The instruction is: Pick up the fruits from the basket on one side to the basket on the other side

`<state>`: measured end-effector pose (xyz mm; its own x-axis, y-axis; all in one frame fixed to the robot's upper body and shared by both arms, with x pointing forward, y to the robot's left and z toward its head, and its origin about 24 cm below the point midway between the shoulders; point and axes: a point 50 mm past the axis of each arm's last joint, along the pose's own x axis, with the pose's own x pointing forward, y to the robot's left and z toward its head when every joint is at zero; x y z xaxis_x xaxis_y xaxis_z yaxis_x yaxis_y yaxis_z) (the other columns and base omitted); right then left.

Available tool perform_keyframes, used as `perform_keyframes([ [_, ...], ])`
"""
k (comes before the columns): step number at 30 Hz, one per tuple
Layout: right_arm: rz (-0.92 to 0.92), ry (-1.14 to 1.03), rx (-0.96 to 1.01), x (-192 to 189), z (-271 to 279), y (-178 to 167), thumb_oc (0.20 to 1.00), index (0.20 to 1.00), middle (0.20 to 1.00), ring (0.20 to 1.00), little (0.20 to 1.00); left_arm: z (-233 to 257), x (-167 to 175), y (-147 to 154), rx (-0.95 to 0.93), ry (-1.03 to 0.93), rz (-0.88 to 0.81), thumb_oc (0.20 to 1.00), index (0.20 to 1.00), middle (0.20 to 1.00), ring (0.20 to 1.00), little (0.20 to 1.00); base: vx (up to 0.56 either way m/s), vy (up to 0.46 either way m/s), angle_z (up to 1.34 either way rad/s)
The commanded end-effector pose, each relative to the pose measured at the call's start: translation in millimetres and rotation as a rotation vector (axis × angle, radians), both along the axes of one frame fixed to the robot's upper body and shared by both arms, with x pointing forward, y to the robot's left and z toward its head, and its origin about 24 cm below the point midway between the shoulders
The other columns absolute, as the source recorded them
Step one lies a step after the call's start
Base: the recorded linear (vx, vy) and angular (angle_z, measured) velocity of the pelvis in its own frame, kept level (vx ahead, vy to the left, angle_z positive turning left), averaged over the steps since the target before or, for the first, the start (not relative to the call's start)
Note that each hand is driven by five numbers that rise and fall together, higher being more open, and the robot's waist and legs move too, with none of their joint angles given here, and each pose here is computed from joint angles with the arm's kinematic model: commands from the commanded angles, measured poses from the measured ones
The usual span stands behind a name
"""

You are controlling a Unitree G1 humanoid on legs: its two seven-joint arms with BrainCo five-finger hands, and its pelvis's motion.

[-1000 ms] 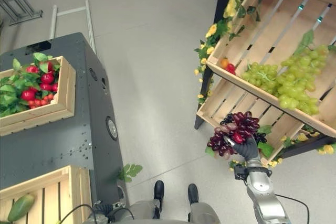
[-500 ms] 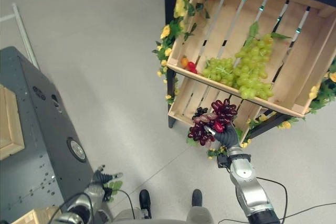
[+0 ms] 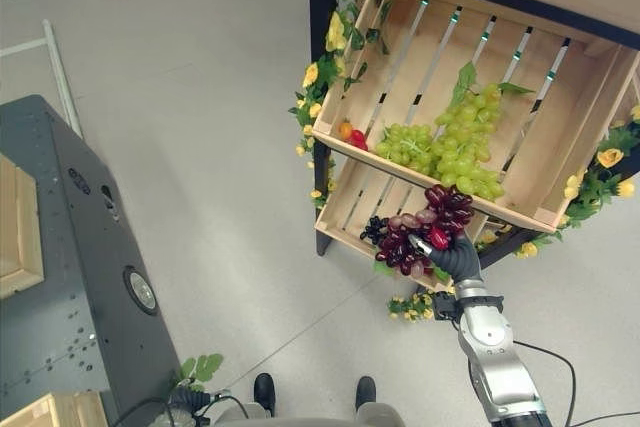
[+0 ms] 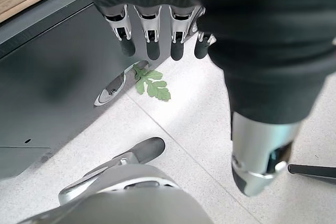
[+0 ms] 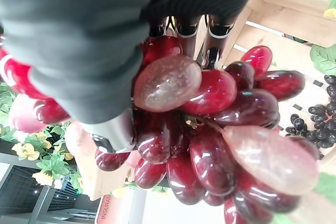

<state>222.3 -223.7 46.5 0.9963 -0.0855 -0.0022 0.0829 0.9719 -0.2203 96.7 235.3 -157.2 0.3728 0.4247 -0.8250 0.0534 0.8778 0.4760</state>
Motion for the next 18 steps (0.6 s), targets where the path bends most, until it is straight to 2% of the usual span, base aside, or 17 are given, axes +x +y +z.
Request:
perform_keyframes([
  [1, -0.042, -0.39, -0.019, 10, 80, -15, 0.2, 0.2, 0.2, 0.2, 0.2, 2, 18, -6, 0.021, -0.006, -0.068, 1.0, 1.0, 1.0, 1.0, 1.0, 0.0, 0.0, 0.0],
  [18, -0.018, -0.55, 0.013, 24, 129, -26, 0.2, 0.2, 0.2, 0.2, 0.2, 1, 17, -6, 0.001, 0.01, -0.08, 1.0, 1.0, 1.0, 1.0, 1.0, 0.0, 0.0, 0.0],
])
